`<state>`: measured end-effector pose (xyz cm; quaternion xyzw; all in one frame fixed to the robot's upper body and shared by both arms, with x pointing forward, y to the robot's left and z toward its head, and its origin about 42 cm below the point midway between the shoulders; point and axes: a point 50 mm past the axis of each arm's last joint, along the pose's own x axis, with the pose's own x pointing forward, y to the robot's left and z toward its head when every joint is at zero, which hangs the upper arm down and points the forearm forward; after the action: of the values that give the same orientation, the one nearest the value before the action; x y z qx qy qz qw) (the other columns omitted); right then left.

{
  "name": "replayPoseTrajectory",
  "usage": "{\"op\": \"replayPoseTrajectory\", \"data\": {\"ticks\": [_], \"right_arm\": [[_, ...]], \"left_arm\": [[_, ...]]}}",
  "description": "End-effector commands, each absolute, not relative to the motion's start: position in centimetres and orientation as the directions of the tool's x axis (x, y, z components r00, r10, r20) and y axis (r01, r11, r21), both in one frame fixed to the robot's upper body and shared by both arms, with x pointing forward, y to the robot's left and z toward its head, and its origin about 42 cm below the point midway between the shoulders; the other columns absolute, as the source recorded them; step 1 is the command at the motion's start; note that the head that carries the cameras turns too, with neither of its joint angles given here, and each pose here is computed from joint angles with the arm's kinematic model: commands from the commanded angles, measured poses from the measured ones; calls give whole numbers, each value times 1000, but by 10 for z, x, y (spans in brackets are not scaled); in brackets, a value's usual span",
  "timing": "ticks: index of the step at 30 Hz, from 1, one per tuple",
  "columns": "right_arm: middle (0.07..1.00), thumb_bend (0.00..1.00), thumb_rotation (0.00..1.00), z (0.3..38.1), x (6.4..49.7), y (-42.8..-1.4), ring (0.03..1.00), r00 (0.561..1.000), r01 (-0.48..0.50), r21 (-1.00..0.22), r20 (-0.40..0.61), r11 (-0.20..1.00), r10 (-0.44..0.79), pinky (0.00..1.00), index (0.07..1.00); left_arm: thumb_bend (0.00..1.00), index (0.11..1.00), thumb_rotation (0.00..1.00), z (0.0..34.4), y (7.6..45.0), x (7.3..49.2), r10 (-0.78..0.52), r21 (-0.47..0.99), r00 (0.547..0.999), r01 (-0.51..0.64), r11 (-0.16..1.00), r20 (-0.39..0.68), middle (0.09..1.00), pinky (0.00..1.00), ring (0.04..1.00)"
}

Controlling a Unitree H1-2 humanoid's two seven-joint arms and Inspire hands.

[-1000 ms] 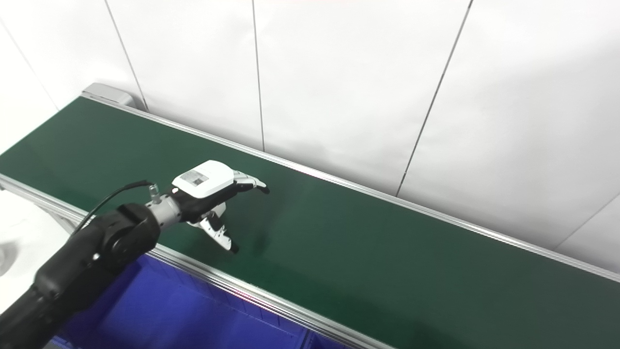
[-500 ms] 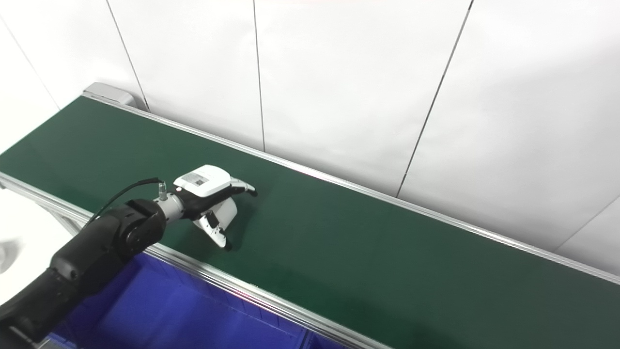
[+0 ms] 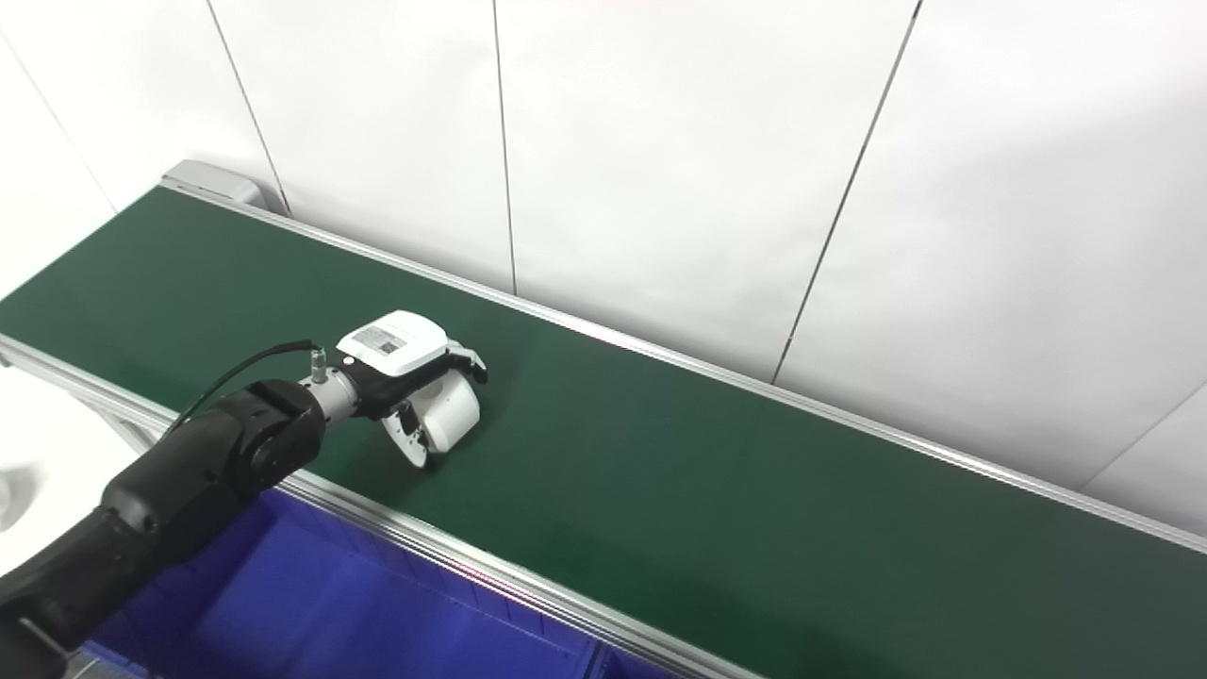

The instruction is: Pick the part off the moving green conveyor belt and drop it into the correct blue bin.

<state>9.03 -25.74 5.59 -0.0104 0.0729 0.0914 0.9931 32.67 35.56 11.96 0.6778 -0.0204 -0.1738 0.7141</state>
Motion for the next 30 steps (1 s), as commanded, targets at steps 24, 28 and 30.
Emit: {"op": "replayPoseTrajectory", "data": {"ticks": [24,28,30], "right_arm": [[1000,918,1000,74,89,-259,1000,975,-192,-20,-115,981,188,1000,1000],[1000,906,1000,81,90,-262,1000,975,-193,-10,-115,981,191,1000,1000],[1000,900,1000,84,91,-264,1000,975,-193,-6,-115,981,191,1000,1000]], "left_arm": [[523,488,0,168,319,317,-429,973,886,223,59,-177,453,295,368],[522,500,0,204,308,294,-487,979,864,185,81,-123,433,273,340],[523,505,0,218,308,284,-499,981,859,178,77,-116,441,295,357]]}}
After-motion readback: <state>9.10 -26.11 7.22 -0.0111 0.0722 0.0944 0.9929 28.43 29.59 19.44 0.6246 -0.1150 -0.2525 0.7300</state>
